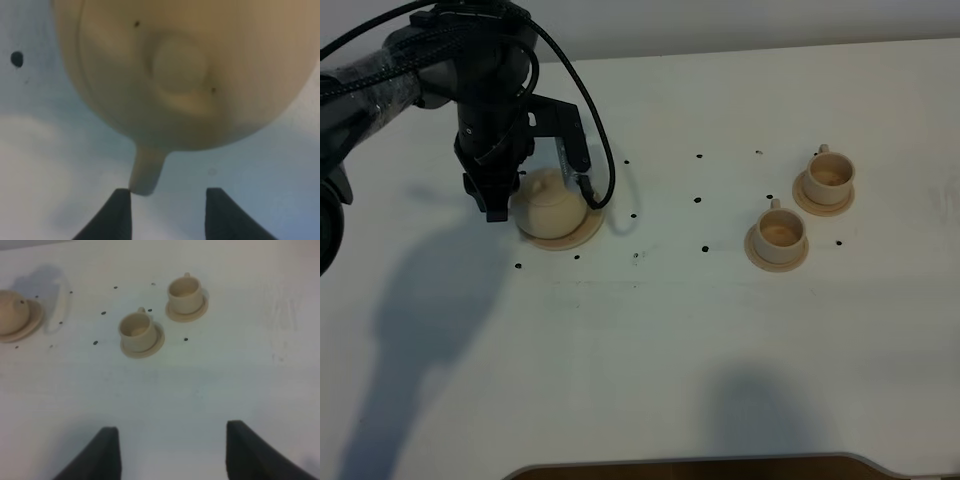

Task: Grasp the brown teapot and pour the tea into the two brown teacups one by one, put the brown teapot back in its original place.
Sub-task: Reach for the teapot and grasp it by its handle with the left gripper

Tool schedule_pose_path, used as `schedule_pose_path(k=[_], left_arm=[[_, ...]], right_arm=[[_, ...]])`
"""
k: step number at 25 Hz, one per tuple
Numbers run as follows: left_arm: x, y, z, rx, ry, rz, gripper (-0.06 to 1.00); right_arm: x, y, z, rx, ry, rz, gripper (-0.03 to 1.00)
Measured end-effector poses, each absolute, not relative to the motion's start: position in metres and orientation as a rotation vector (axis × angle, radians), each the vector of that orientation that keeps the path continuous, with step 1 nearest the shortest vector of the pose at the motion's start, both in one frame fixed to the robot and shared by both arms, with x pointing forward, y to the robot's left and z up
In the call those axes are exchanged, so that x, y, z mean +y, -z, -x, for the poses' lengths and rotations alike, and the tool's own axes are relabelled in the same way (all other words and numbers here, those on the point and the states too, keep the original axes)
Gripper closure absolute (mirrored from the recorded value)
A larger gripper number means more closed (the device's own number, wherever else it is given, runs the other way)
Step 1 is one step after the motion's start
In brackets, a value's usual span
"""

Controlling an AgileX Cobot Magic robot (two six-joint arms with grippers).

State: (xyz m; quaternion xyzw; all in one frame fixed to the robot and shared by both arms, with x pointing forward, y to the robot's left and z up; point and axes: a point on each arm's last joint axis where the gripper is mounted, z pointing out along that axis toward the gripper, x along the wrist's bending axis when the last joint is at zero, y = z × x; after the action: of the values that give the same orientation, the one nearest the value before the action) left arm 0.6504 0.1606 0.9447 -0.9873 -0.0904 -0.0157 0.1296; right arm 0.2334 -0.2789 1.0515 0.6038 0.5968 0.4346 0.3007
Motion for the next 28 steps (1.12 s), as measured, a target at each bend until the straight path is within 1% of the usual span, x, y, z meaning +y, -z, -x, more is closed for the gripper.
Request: schedule_pose_path(k=[15,23,28], left_arm=[[0.156,-0.945,-0.65,-0.173,0.063,2.86,0.56],[0.153,-0.944,-0.656,-0.139,0.155,2.89,0.56],[0.152,-0.932,-0.657,-0.108,0.118,2.881,0.56]], right_arm=[[-0.279,-1.052,-0.233,1.584,-1.153,-1.602,0.49],[-0.279,-1.052,-0.233,1.584,-1.153,-1.602,0.49],[-0.279,-1.052,-0.233,1.584,-1.153,-1.602,0.49]])
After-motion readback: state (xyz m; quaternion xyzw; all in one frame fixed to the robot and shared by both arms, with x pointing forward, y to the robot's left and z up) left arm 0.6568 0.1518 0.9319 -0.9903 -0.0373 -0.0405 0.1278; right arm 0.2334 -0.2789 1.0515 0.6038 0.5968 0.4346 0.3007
